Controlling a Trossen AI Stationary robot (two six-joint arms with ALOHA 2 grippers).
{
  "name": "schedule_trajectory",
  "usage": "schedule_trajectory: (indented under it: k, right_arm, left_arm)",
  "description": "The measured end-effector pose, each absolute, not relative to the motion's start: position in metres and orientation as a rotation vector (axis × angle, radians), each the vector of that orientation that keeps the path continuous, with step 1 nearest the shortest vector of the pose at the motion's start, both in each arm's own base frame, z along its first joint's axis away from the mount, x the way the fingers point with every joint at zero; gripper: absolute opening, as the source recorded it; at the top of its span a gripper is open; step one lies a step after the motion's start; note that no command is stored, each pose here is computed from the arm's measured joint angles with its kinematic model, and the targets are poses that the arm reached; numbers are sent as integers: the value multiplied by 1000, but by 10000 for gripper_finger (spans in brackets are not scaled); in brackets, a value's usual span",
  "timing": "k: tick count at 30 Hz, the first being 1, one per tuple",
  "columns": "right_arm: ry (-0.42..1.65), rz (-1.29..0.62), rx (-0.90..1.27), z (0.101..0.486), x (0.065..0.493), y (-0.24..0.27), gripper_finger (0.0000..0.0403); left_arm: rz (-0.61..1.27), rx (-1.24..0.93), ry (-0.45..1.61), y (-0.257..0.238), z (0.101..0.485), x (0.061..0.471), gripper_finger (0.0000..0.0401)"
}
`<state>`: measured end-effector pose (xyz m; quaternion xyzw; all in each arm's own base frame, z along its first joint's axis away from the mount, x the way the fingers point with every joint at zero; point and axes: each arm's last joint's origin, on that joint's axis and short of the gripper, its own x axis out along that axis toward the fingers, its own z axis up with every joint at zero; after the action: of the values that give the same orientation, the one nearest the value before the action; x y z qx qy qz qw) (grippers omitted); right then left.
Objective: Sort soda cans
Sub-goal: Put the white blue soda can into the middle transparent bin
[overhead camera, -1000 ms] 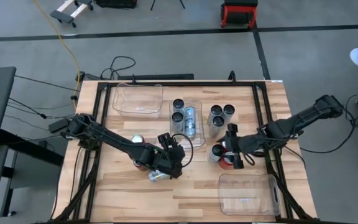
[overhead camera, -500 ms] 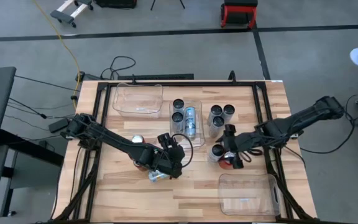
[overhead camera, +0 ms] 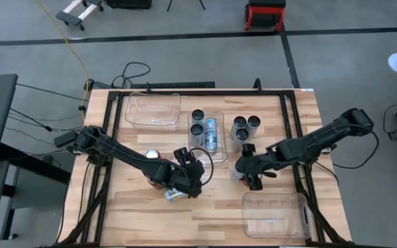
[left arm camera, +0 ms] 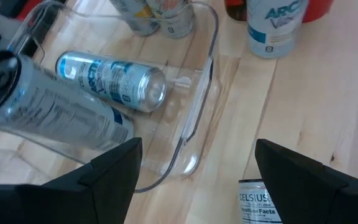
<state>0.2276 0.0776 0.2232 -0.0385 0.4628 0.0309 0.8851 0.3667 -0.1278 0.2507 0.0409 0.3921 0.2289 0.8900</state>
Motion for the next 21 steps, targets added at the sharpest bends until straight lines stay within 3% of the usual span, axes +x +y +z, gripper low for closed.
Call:
schedule_trajectory:
  k: [6,14,21]
  right_arm:
    - [919,73,-72,239,232,79,257]
    - [821,105,-115,270,244,79,255]
    - [648,114,-188,324,258,69,255]
  left_arm:
    - [532,59,877,-124,248,358,306]
    - [561,11,880,-131,249,350,306]
    - [671,41,856,-139,260,324,306]
